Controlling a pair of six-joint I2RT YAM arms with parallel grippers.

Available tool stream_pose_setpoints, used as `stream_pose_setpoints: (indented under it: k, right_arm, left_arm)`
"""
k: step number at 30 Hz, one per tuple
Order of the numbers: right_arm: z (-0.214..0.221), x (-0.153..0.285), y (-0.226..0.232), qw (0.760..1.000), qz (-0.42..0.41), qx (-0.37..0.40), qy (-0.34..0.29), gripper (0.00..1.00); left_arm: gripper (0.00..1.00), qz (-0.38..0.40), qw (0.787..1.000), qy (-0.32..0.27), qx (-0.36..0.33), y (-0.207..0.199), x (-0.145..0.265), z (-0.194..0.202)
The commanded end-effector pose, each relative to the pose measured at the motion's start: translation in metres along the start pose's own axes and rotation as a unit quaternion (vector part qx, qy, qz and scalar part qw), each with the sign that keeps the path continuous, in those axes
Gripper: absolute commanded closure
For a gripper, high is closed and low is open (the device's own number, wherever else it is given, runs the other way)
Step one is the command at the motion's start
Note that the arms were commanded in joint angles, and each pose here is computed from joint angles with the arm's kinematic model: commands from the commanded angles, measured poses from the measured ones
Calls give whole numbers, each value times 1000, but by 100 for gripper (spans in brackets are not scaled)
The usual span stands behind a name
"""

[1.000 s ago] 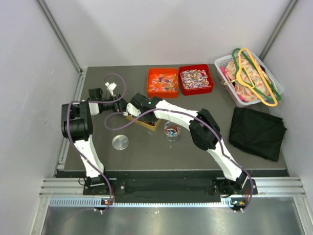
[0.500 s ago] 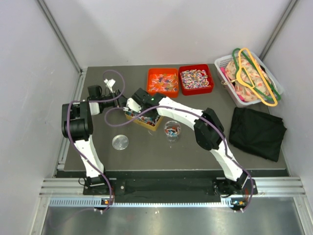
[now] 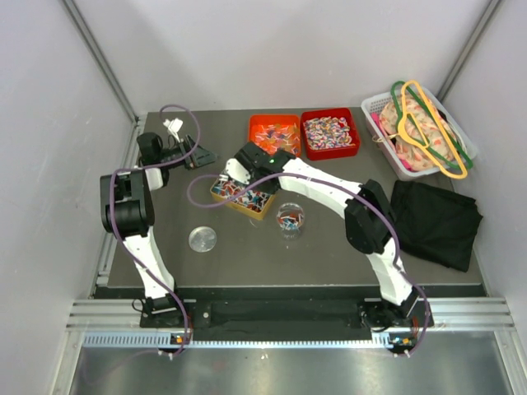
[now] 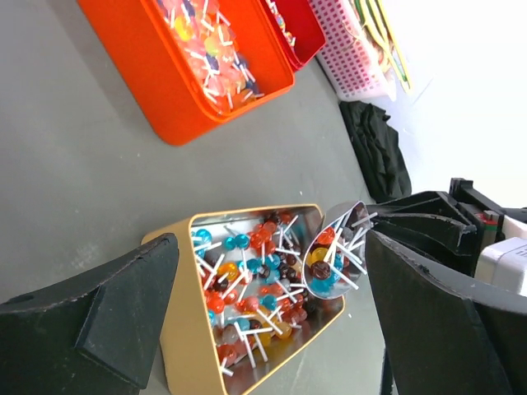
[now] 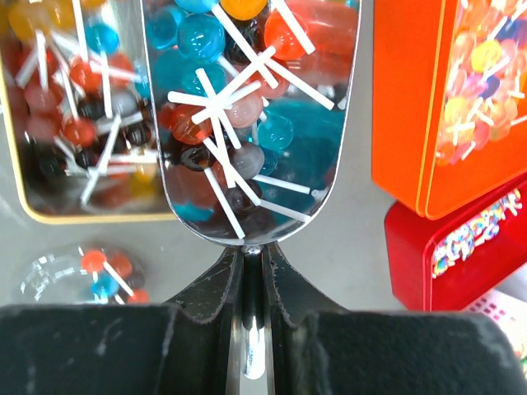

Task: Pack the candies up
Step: Scoop the fake candies from the storage box, then place the fake candies in the packing bottle.

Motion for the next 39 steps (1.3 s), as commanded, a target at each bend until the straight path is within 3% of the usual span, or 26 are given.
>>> stream_pose_setpoints:
  k: [1, 17, 39]
  right_arm:
    - [-5, 47, -30, 998, 33, -11, -46, 100]
    - [58, 133, -45, 998, 26, 24, -60, 100]
    - [159, 154, -14, 997, 15, 73, 15, 100]
  left_arm:
    - [1, 13, 998, -19, -51, -16, 2, -30]
    - [1, -19, 998, 26, -55, -4, 6, -3]
    - [1, -49, 990, 99, -87, -16, 21, 2]
Point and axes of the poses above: each gripper's point midway between its finger pads, its own x axis back along the fingers, its own y axis along the line the jaws close on, z = x × y, the point moved 3 cm from there along x, back along the fingers, and after that the axes turned 14 degrees about -x, right-handed, at the moved point
